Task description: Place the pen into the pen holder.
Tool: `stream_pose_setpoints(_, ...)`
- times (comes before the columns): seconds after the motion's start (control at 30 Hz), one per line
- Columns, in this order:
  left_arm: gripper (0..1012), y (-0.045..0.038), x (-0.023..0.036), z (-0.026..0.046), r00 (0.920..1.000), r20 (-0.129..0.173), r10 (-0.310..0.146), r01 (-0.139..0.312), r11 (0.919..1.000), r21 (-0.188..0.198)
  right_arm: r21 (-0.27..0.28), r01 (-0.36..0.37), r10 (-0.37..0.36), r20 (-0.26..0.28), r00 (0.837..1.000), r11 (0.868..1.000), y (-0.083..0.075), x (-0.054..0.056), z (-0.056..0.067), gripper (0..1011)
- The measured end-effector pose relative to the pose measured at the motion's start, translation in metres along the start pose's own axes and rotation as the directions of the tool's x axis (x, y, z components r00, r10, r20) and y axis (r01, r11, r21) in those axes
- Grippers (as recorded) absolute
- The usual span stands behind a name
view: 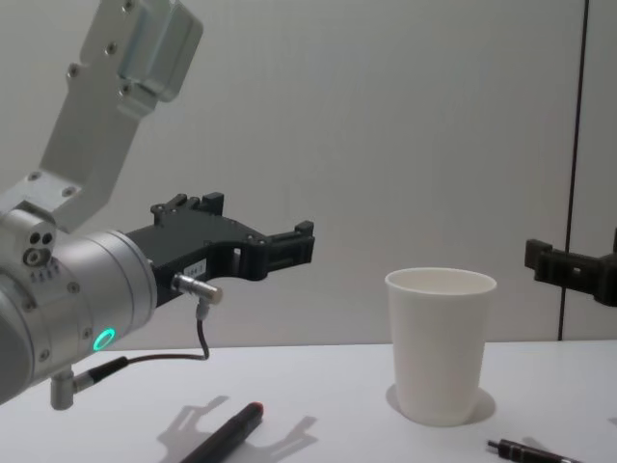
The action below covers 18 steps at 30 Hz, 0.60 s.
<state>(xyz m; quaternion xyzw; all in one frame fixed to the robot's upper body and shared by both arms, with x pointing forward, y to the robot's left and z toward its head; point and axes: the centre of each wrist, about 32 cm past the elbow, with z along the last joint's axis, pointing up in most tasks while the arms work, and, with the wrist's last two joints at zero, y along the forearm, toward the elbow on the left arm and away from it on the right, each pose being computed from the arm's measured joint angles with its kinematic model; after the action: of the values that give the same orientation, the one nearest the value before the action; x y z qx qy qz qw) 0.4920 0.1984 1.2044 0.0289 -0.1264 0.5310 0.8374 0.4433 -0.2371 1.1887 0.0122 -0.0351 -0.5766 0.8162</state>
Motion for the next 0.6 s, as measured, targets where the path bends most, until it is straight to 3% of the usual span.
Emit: stream_pose_setpoints(0.6,1001,0.0000,0.0000,0.0000,1.0000,0.000,0.000,0.000,1.0000,0.000,0.000,0.000,0.000,0.000,1.000,1.000,0.0000,0.0000,0.0000,1001)
